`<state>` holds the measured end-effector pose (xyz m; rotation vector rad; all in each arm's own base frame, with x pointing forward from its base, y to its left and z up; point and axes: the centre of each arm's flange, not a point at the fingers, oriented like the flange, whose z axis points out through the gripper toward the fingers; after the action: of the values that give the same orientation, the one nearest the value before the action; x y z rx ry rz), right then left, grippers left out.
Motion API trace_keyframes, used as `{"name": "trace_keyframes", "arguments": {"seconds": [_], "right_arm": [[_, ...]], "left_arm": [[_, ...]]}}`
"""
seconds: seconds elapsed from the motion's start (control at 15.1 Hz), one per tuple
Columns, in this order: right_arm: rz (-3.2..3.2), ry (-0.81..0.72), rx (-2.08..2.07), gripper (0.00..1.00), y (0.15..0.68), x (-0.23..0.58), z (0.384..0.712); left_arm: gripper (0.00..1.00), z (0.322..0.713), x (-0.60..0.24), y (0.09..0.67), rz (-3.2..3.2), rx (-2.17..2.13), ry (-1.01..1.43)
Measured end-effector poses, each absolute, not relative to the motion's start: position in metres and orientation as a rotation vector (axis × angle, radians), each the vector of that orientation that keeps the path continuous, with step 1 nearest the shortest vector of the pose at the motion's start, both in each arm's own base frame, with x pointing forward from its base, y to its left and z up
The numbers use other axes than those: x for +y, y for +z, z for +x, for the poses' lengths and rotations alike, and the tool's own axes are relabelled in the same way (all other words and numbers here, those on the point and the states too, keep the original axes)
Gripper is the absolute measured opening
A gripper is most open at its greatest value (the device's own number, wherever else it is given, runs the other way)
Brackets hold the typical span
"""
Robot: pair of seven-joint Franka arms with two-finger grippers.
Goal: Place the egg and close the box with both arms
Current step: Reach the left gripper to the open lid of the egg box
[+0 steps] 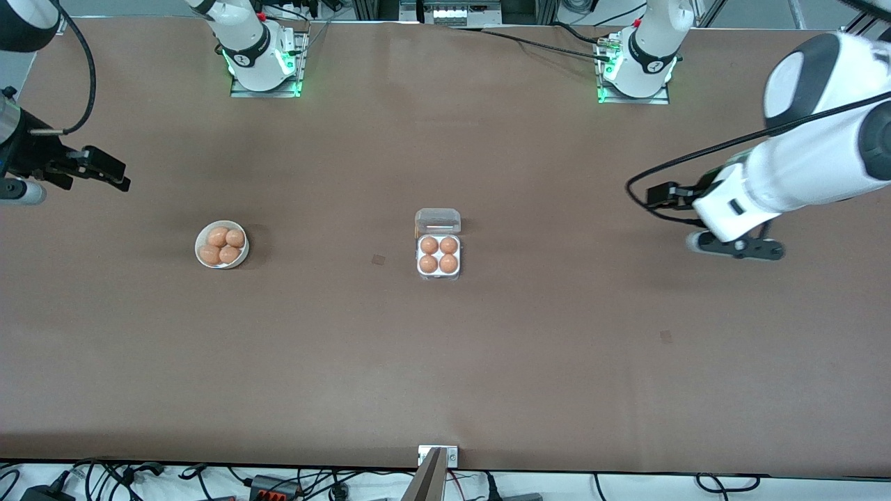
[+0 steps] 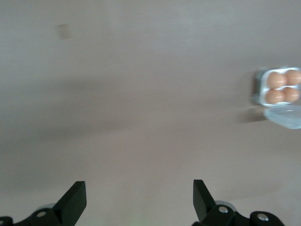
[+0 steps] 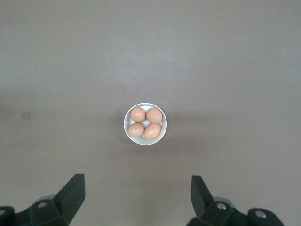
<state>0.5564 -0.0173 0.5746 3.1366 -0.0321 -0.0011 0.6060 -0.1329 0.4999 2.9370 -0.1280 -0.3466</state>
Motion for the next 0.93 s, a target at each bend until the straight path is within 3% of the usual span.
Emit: {"name": "trace_keyframes", "arguments": {"seconds": [0.13, 0.33, 0.53, 0.73, 0.93], "right_arm": [[3.136, 0.008, -0.020, 1.00, 0.576, -0.017, 0.557], [3.136, 0.010, 0.046, 1.00, 0.575, -0.016, 0.557], [3.136, 0.010, 0.050, 1.00, 0.575, -0.016, 0.557], [3.136, 0.010, 0.049, 1.00, 0.575, -0.016, 0.557], [3.136, 0.008, 0.059, 1.00, 0.574, -0.013, 0.558]], "left_arm": [[1.00, 0.620, -0.139, 0.483, 2.791, -0.060, -0.334], [0.70, 0.628, -0.189, 0.466, 2.775, 0.010, -0.286], [0.56, 0.607, -0.316, 0.440, 2.826, 0.079, -0.238], [0.23, 0.593, -0.391, 0.409, 2.926, 0.105, -0.218], [0.01, 0.583, -0.429, 0.386, 2.982, 0.084, -0.208]]}}
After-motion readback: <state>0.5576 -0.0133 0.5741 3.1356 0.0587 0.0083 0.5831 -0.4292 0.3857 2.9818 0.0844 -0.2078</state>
